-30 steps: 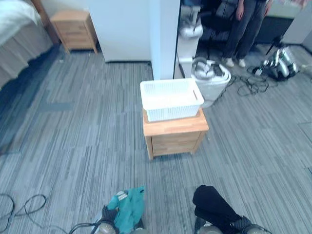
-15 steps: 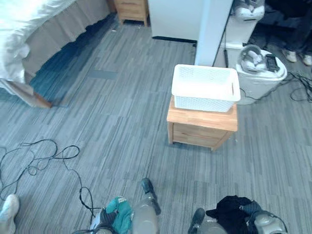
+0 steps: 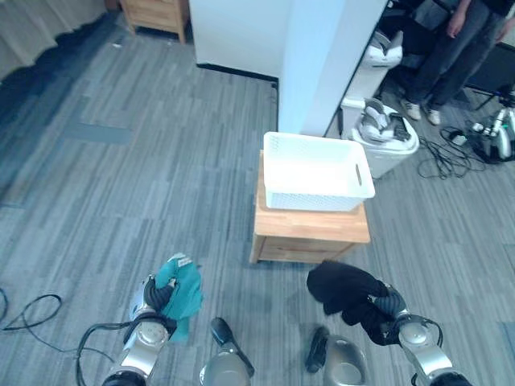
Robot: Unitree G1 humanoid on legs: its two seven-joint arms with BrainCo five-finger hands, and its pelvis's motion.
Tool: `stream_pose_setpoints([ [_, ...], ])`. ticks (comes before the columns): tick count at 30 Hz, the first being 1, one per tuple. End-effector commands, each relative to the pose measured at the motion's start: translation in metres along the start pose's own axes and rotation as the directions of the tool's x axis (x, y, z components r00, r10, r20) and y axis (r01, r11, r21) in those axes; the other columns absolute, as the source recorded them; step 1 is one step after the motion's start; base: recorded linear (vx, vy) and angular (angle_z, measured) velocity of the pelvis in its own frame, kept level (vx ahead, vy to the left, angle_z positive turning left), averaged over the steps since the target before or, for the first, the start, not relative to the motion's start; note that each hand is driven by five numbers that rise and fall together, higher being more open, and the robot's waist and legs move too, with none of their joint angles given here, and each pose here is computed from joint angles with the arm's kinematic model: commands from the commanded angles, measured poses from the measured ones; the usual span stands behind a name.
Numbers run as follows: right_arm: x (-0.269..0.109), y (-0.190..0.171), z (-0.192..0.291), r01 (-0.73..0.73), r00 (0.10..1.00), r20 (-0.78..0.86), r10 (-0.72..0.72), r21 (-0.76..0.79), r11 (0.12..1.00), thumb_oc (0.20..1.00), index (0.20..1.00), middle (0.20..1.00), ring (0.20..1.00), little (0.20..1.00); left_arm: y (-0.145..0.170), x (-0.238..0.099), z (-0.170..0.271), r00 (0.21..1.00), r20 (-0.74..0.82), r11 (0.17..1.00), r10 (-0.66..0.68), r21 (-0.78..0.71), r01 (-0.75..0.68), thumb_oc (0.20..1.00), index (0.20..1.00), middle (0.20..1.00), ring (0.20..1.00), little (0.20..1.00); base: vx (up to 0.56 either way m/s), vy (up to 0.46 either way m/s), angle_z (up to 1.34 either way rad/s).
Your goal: Tidy up the quilt and then pick up the clothes from the bed and put them into the laundry hamper.
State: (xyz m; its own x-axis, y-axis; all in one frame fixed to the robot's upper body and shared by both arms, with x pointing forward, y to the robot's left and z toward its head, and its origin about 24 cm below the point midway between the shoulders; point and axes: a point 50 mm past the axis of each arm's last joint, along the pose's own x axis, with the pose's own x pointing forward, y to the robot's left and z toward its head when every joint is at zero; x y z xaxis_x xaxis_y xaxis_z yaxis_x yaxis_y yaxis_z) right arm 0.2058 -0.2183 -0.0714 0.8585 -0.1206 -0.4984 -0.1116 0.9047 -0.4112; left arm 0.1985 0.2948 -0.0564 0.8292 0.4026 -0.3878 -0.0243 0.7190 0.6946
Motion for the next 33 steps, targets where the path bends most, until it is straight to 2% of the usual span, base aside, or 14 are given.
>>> stream_pose_setpoints([
  [1, 0.006, -0.052, 0.033, 0.165, 0.975, 0.157, -0.158, -0.029, 0.986, 0.200, 0.200, 0.200, 0.200, 0.200, -0.004, -0.004, -0.002, 0.999, 0.021, 1.000, -0.025, 0.008, 0.025, 0.200, 0.200, 0.200, 0.200, 0.200, 0.15, -0.050, 0.38],
  [7, -0.004, -0.070, 0.095, 0.203, 0.890, 0.435, -0.139, -0.105, 0.973, 0.200, 0.200, 0.200, 0.200, 0.200, -0.010, -0.018, -0.029, 0.997, -0.058, 0.999, -0.051, 0.017, 0.052, 0.200, 0.200, 0.200, 0.200, 0.200, 0.23, -0.129, -0.02],
  [8, -0.008, -0.070, 0.113, 0.207, 0.854, 0.508, -0.117, -0.126, 0.970, 0.200, 0.200, 0.200, 0.200, 0.200, -0.012, -0.021, -0.032, 0.996, -0.068, 0.999, -0.049, 0.010, 0.050, 0.200, 0.200, 0.200, 0.200, 0.200, 0.27, -0.219, -0.37],
  [9, -0.016, -0.069, 0.151, 0.209, 0.767, 0.639, -0.060, -0.161, 0.965, 0.200, 0.200, 0.200, 0.200, 0.200, -0.014, -0.023, -0.032, 0.997, -0.064, 0.999, -0.036, -0.020, 0.035, 0.200, 0.200, 0.200, 0.200, 0.200, 0.20, -0.190, -0.44],
  [11, -0.017, -0.068, 0.162, 0.206, 0.740, 0.672, -0.044, -0.163, 0.965, 0.200, 0.200, 0.200, 0.200, 0.200, -0.016, -0.023, -0.030, 0.998, -0.058, 0.999, -0.031, -0.040, 0.028, 0.200, 0.200, 0.200, 0.200, 0.200, 0.08, -0.131, -0.85],
  [12, -0.024, -0.061, 0.201, 0.196, 0.641, 0.767, 0.022, -0.192, 0.962, 0.200, 0.200, 0.200, 0.200, 0.200, -0.021, -0.026, -0.024, 0.999, -0.037, 0.996, -0.019, -0.091, 0.016, 0.200, 0.200, 0.200, 0.200, 0.200, 0.02, -0.065, -1.09],
  [13, -0.024, -0.061, 0.201, 0.195, 0.640, 0.768, 0.023, -0.192, 0.962, 0.200, 0.200, 0.200, 0.200, 0.200, -0.020, -0.026, -0.025, 0.999, -0.037, 0.996, -0.018, -0.092, 0.015, 0.200, 0.200, 0.200, 0.200, 0.200, 0.02, -0.014, -1.15],
  [14, -0.026, -0.052, 0.225, 0.185, 0.582, 0.811, 0.063, -0.208, 0.960, 0.200, 0.200, 0.200, 0.200, 0.200, -0.028, -0.029, -0.021, 0.999, -0.035, 0.989, -0.020, -0.145, 0.015, 0.200, 0.200, 0.200, 0.200, 0.200, 0.03, 0.023, -0.76],
  [15, -0.026, -0.051, 0.226, 0.185, 0.581, 0.811, 0.063, -0.208, 0.960, 0.200, 0.200, 0.200, 0.200, 0.200, -0.028, -0.029, -0.021, 0.999, -0.035, 0.989, -0.019, -0.146, 0.014, 0.200, 0.200, 0.200, 0.200, 0.200, 0.08, 0.054, -1.05],
  [17, -0.033, -0.042, 0.252, 0.205, 0.500, 0.859, 0.109, -0.239, 0.949, 0.200, 0.200, 0.200, 0.200, 0.200, -0.038, -0.032, -0.017, 0.998, -0.025, 0.985, -0.054, -0.165, 0.049, 0.200, 0.200, 0.200, 0.200, 0.200, 0.17, 0.093, -0.81],
  [18, -0.033, -0.042, 0.252, 0.205, 0.500, 0.859, 0.109, -0.239, 0.949, 0.200, 0.200, 0.200, 0.200, 0.200, -0.038, -0.032, -0.017, 0.998, -0.025, 0.985, -0.054, -0.165, 0.049, 0.200, 0.200, 0.200, 0.200, 0.200, 0.18, 0.094, -0.44],
  [19, -0.039, -0.034, 0.276, 0.213, 0.439, 0.887, 0.145, -0.260, 0.942, 0.200, 0.200, 0.200, 0.200, 0.200, -0.040, -0.033, -0.014, 0.998, -0.013, 0.984, -0.062, -0.170, 0.058, 0.200, 0.200, 0.200, 0.200, 0.200, 0.05, 0.039, -0.12],
  [25, -0.044, -0.030, 0.311, 0.273, 0.376, 0.907, 0.187, -0.302, 0.914, 0.200, 0.200, 0.200, 0.200, 0.200, -0.046, -0.033, 0.001, 0.994, 0.057, 0.980, -0.093, -0.173, 0.102, 0.200, 0.200, 0.200, 0.200, 0.200, 0.10, 0.077, 0.26],
  [33, -0.036, -0.056, 0.357, 0.418, 0.388, 0.912, 0.134, -0.303, 0.857, 0.200, 0.200, 0.200, 0.200, 0.200, -0.041, -0.034, 0.010, 0.988, 0.117, 0.972, -0.103, -0.199, 0.125, 0.200, 0.200, 0.200, 0.200, 0.200, 0.02, 0.022, 0.43],
])
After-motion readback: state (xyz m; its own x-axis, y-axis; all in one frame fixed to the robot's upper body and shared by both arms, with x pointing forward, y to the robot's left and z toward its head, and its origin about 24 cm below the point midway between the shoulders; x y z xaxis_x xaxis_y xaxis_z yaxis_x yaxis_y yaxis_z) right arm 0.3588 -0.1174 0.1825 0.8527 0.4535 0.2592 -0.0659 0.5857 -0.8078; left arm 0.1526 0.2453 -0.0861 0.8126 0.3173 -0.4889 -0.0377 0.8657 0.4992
